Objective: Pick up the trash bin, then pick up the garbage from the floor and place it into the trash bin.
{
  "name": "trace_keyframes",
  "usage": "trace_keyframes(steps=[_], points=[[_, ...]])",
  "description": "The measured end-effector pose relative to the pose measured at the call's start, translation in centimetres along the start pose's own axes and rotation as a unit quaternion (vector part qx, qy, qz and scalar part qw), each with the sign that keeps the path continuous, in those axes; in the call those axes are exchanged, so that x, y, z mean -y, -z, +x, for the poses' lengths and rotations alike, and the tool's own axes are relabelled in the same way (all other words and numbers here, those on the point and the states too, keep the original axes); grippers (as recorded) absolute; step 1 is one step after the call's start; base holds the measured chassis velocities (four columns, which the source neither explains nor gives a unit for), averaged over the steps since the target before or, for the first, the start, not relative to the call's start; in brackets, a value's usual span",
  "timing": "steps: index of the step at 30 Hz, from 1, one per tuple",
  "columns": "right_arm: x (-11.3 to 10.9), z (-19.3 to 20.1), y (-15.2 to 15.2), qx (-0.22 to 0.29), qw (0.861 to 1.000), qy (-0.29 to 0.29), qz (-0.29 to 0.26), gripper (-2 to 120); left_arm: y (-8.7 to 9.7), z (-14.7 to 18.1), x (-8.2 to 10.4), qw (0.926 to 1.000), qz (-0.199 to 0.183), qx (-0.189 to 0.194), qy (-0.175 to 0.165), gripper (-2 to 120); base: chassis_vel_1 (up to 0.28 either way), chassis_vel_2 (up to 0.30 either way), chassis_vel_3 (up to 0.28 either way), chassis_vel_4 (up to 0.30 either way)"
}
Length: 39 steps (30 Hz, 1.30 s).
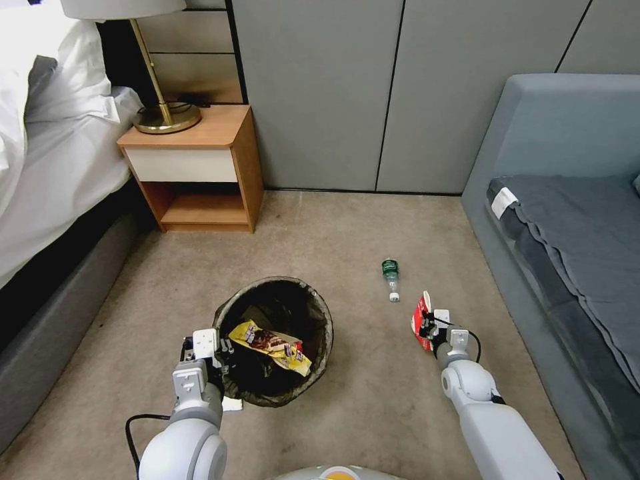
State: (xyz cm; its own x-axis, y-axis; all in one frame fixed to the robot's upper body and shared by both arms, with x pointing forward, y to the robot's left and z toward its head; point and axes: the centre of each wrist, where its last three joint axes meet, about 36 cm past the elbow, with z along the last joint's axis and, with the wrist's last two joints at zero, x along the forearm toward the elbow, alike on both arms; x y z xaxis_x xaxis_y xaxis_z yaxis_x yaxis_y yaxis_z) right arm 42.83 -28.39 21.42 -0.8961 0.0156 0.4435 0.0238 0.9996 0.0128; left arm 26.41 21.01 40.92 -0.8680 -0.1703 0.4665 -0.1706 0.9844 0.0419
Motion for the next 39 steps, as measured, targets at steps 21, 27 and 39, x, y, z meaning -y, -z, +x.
trace_keyframes(steps=[21,27,39], points=[[-11.3,12.8,14.1,0.433,0.847,0.308,0.001,0,-1.3,-0.4,1.0,0.9998,-0.011,-0.015,-0.009,0,0.0,0.0,0.0,0.0],[-14.2,15.2,12.3,0.422,0.826,0.372,0.023,0,-1.6,-0.3,1.8,0.9996,-0.015,-0.017,-0.018,0,0.0,0.0,0.0,0.0],[-17.7,13.7,6.3,0.363,0.833,0.414,0.051,0,-1.5,0.3,2.3,0.9994,-0.017,-0.014,-0.026,0,0.0,0.0,0.0,0.0]])
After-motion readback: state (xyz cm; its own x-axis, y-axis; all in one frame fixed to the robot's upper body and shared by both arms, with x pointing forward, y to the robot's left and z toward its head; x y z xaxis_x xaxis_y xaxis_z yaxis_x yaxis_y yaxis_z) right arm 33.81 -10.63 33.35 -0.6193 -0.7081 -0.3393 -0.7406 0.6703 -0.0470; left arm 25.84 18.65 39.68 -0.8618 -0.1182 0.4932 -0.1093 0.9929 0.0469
